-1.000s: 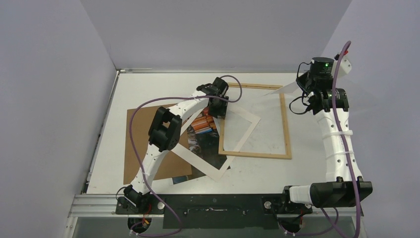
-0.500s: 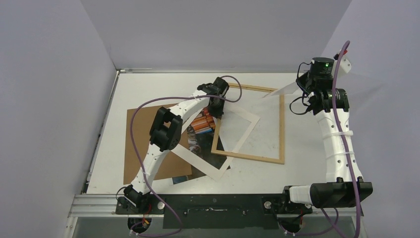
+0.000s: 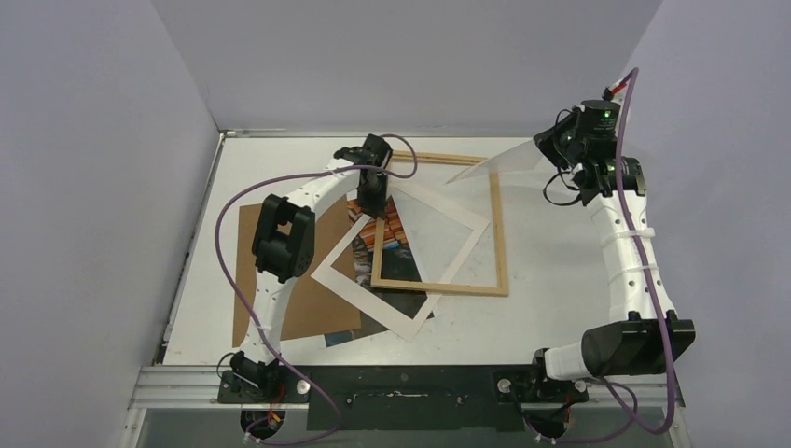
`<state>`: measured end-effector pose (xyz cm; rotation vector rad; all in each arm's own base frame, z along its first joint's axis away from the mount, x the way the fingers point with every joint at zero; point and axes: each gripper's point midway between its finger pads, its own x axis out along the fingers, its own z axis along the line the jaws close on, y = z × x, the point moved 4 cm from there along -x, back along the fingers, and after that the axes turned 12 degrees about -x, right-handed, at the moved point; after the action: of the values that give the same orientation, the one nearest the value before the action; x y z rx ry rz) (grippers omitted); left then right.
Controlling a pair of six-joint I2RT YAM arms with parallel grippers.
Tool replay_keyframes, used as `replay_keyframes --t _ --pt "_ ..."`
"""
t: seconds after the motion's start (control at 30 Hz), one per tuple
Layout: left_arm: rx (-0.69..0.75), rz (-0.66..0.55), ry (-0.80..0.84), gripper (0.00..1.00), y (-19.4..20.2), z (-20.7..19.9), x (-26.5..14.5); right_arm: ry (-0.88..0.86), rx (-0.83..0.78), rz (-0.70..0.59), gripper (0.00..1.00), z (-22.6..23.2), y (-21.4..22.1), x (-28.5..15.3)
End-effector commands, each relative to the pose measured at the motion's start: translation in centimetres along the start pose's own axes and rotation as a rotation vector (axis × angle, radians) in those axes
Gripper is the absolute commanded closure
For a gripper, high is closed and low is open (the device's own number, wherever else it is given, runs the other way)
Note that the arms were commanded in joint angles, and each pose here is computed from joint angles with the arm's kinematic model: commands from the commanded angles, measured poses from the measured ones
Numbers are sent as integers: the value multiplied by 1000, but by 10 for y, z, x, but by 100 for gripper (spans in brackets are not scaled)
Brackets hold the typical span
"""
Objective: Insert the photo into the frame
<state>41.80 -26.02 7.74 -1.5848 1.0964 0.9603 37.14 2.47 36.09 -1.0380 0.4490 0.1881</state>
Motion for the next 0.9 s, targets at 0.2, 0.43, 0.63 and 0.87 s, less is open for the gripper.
replay_keyframes --t 0.2,0.43,0.63,0.87 --pt "-95 -57 130 100 -19 6 -42 -434 71 -20 100 76 -25 3" --pt "-78 -44 177 86 -24 12 -44 -458 58 -13 100 87 -25 7" --pt "-77 -56 180 72 -33 22 -45 -468 57 6 100 92 -22 10" --pt "-120 -72 209 65 -47 34 -57 -495 55 20 100 99 -18 10"
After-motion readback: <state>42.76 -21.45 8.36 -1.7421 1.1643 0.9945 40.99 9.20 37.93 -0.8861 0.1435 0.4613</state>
